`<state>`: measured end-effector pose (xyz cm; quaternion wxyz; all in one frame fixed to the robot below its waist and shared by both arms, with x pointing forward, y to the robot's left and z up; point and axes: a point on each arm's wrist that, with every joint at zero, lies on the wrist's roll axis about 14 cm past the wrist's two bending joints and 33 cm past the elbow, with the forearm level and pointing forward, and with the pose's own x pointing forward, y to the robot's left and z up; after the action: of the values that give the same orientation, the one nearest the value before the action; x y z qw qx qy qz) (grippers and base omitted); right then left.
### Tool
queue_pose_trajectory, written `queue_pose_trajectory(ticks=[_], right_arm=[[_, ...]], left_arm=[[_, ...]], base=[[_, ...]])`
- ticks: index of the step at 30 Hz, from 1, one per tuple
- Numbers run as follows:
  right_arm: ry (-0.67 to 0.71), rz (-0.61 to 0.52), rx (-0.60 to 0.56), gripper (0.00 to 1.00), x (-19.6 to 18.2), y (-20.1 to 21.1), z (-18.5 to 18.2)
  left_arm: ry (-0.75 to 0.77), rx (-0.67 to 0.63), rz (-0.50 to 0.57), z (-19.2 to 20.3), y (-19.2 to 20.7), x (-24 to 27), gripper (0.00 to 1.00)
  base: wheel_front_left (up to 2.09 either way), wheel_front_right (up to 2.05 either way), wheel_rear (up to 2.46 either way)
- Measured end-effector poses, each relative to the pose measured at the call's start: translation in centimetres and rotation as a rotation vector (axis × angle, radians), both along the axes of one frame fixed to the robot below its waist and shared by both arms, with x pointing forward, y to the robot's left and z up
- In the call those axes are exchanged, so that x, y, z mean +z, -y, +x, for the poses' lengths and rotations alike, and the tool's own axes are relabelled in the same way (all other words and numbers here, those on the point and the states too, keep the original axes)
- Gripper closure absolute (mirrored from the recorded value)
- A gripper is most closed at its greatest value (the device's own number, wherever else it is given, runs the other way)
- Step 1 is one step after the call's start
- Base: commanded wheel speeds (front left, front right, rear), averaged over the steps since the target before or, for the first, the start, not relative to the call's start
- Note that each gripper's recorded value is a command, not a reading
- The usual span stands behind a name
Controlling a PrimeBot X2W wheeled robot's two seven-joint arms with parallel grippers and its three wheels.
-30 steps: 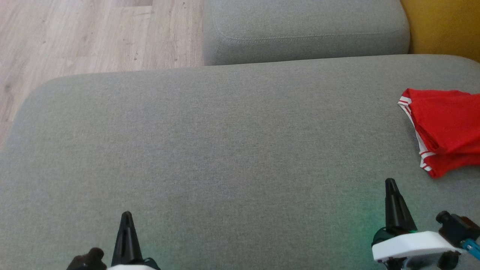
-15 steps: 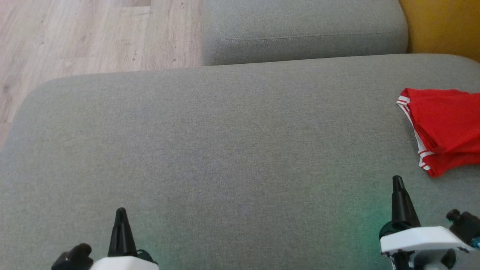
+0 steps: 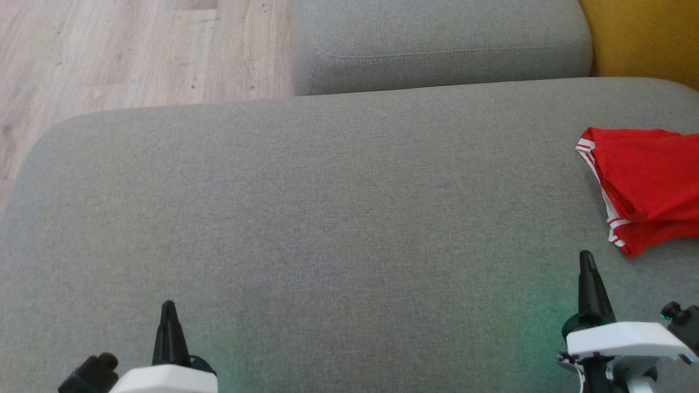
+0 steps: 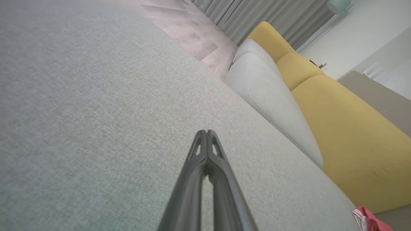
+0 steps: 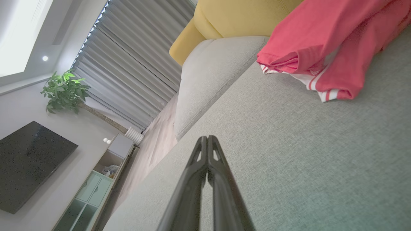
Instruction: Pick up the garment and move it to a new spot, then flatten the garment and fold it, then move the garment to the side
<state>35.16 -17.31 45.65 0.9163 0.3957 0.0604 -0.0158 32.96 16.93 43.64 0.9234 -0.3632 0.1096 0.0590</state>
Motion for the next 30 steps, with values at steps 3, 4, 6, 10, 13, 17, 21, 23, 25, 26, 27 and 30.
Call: queue_pose_trajectory(ticks=[3,4,6,10,13,17,21,23,25,26,27,30], right_arm=[[0.004,0.032,-0.01,1.0,0.2,0.2,0.2],[-0.001,0.044,-0.011,1.0,0.2,0.2,0.2],[-0.001,0.065,-0.021,1.0,0.1,0.4,0.2],[-0.011,0.11,-0.028,1.0,0.0,0.6,0.2],[-0.012,0.142,-0.034,1.0,0.1,0.7,0.4],[-0.004,0.184,-0.044,1.0,0.4,0.9,0.7],[-0.01,0.218,-0.052,1.0,0.3,1.0,0.6],[-0.013,0.24,-0.058,1.0,0.3,1.2,0.6],[-0.017,0.273,-0.064,1.0,0.2,1.3,0.6],[-0.016,0.285,-0.066,1.0,0.3,1.3,0.7],[-0.012,0.295,-0.07,1.0,0.4,1.4,0.8],[-0.004,0.329,-0.075,1.0,0.7,1.6,1.1]], left_arm=[[0.002,0.005,-0.036,0.3,-0.1,0.1,1.0],[0.007,0.01,-0.047,0.4,-0.2,0.3,1.0],[0.007,0.016,-0.071,0.6,-0.3,0.3,1.0],[0.006,0.023,-0.12,0.7,-0.4,0.3,1.0],[0.01,0.024,-0.156,0.9,-0.3,0.5,1.0],[0.013,0.026,-0.205,1.2,-0.2,0.6,1.0],[0.011,0.035,-0.242,1.2,-0.4,0.6,1.0],[0.016,0.043,-0.265,1.3,-0.6,0.7,1.0],[0.027,0.044,-0.301,1.7,-0.6,1.0,1.0],[0.028,0.047,-0.312,1.8,-0.6,1.1,1.0],[0.028,0.044,-0.325,1.8,-0.5,1.1,1.0],[0.03,0.047,-0.361,1.9,-0.5,1.2,1.0]], base=[[0.0,0.0,0.0],[0.0,0.0,0.0],[0.0,0.0,0.0],[0.0,0.0,0.0],[0.0,0.0,0.0],[0.0,0.0,0.0],[0.0,0.0,0.0],[0.0,0.0,0.0],[0.0,0.0,0.0],[0.0,0.0,0.0],[0.0,0.0,0.0],[0.0,0.0,0.0]])
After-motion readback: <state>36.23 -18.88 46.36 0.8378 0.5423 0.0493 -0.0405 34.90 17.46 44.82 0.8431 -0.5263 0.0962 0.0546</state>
